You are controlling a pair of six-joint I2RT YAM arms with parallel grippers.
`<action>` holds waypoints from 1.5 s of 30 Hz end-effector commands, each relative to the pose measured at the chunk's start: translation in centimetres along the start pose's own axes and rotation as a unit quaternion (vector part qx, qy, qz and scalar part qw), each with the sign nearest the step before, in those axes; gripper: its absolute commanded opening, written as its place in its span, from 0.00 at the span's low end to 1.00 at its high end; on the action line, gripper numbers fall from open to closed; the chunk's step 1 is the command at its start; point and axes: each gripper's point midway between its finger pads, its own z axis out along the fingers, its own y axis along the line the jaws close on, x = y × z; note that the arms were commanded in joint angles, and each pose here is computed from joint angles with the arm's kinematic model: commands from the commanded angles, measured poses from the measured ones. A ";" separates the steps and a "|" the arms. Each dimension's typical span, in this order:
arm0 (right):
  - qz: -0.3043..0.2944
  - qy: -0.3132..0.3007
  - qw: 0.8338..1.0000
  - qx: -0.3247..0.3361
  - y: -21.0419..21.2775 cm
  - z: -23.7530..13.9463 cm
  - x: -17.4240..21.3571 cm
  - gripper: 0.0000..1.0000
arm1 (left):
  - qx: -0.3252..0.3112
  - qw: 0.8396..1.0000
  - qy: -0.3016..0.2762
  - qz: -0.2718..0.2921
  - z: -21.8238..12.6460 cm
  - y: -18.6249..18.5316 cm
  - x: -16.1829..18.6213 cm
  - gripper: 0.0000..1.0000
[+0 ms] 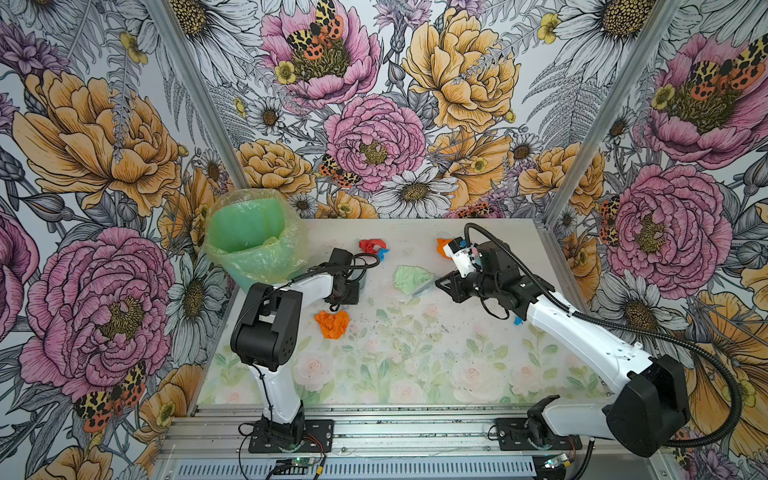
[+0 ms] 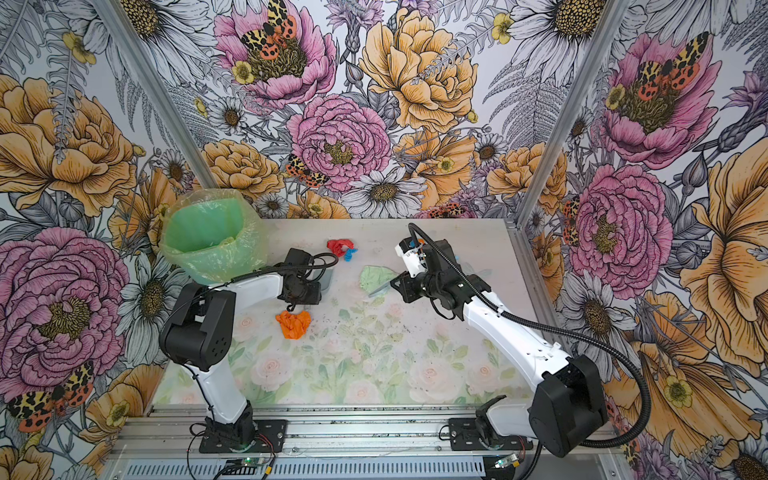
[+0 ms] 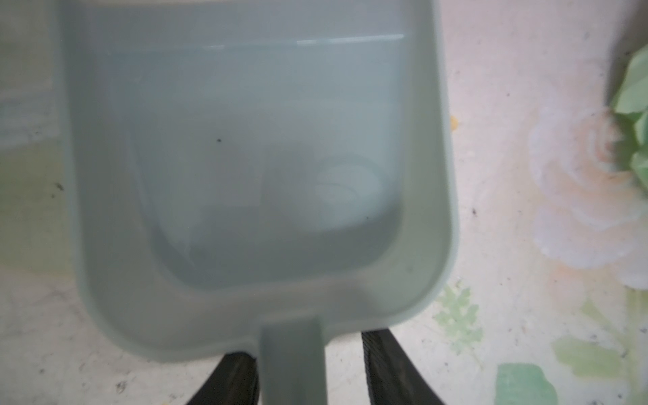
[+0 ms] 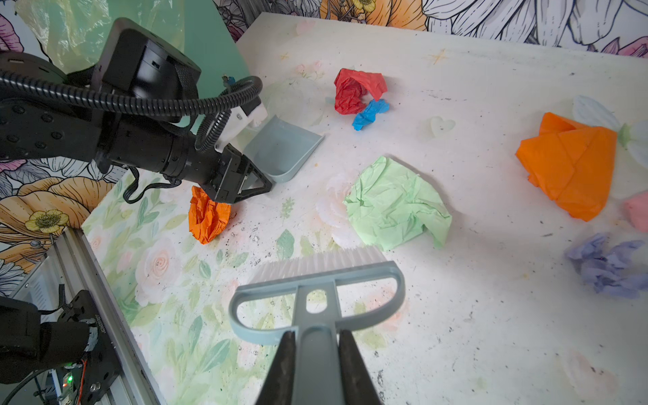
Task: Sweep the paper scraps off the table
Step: 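Close the left gripper on the dustpan handle, then lift the dustpan with the left gripper while the right gripper lowers the brush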
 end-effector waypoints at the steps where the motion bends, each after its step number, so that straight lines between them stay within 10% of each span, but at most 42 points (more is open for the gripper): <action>1: -0.016 -0.028 0.999 0.003 0.3 -0.7 -1.3 0.00 | -0.013 1.000 0.009 -0.006 0.4 0.3 0.3 0.45; 32: -0.018 -0.025 1.000 0.002 0.1 -0.7 -0.9 0.00 | -0.010 0.999 -0.037 -0.005 -1.7 -0.3 -1.4 0.14; 45: -0.045 -0.041 0.998 -0.020 0.9 -0.6 -1.5 0.00 | 0.047 0.997 -0.059 0.007 -6.1 -2.2 -2.1 0.16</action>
